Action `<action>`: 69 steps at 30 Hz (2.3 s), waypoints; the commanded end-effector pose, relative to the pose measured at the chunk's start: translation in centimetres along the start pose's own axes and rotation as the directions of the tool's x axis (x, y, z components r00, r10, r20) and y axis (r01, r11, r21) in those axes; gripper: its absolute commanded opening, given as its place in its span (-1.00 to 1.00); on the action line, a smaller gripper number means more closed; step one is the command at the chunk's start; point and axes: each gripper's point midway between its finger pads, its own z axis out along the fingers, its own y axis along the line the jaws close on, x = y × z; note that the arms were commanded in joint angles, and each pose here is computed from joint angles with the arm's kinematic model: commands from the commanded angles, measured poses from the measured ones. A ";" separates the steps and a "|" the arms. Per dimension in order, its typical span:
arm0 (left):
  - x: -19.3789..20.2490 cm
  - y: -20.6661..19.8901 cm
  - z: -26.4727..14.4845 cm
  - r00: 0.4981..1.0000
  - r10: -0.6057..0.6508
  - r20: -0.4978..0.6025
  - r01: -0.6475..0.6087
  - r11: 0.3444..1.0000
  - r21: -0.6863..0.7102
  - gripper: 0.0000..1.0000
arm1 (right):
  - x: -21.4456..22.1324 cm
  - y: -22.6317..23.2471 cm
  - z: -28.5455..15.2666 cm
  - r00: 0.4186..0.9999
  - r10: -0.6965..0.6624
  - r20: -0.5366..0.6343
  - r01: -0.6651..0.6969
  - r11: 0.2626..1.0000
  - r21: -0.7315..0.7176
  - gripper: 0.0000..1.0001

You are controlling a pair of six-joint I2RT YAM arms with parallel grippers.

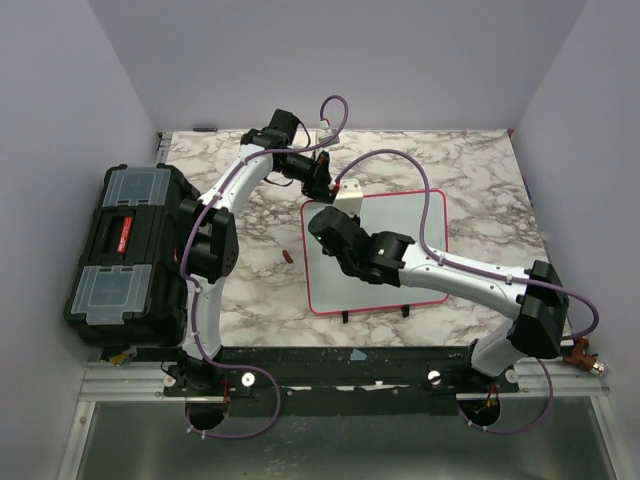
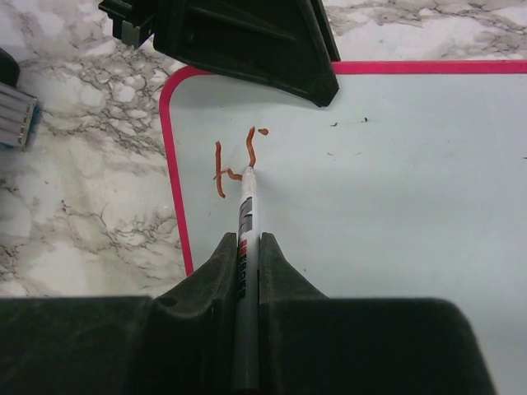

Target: Write a sentence on the whiteboard

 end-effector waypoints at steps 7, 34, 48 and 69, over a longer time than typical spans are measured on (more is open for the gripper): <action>-1.8 -2.4 -0.5 0.996 0.081 0.041 -0.083 0.996 0.043 -1.00 | 3.6 -1.3 -0.8 0.991 -0.044 -0.125 0.042 0.999 -0.019 -0.99; -1.7 -2.3 -0.6 0.996 0.079 0.038 -0.080 0.996 0.035 -1.00 | -2.5 -0.5 -4.5 0.973 0.196 0.118 -0.156 0.945 -0.286 -0.99; -1.7 -2.2 -0.7 0.996 0.082 0.035 -0.083 0.996 0.021 -1.00 | -1.1 -1.4 -2.0 0.989 0.093 0.111 -0.076 0.986 -0.149 -0.99; -1.7 -2.1 -0.7 0.996 0.080 0.037 -0.081 0.997 0.020 -1.00 | -1.5 -3.0 -0.8 0.990 0.026 0.135 -0.025 1.000 -0.010 -0.99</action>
